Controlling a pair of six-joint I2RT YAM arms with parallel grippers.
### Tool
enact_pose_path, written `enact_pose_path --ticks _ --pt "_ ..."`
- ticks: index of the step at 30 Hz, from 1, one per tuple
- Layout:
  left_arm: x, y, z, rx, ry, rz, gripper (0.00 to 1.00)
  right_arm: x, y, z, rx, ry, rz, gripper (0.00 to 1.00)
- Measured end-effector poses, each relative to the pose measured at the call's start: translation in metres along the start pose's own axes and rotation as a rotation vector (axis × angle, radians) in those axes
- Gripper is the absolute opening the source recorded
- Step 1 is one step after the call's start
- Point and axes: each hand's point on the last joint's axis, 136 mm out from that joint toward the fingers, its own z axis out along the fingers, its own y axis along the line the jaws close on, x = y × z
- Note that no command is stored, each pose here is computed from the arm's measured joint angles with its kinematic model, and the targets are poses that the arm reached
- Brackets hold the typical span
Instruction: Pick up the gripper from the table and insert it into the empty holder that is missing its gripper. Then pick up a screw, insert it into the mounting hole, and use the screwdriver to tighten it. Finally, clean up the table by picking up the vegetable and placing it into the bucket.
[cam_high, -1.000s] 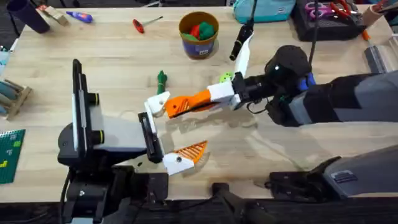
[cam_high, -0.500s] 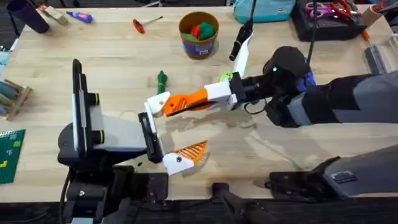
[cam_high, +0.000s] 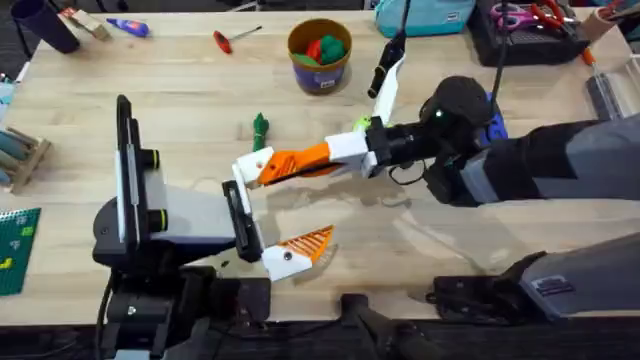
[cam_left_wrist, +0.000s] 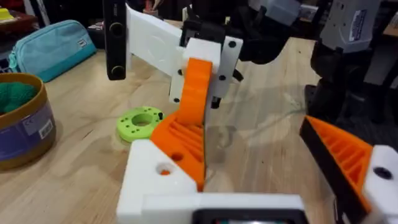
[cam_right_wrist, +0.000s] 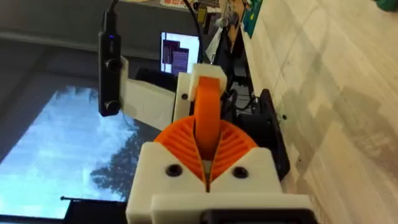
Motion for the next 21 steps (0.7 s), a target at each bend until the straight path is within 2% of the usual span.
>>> enact_pose_path --ticks 21 --pt "0.0 0.0 0.0 0.0 0.0 0.006 0.986 -0.001 0.003 0.013 0.003 -0.003 0.007 0.008"
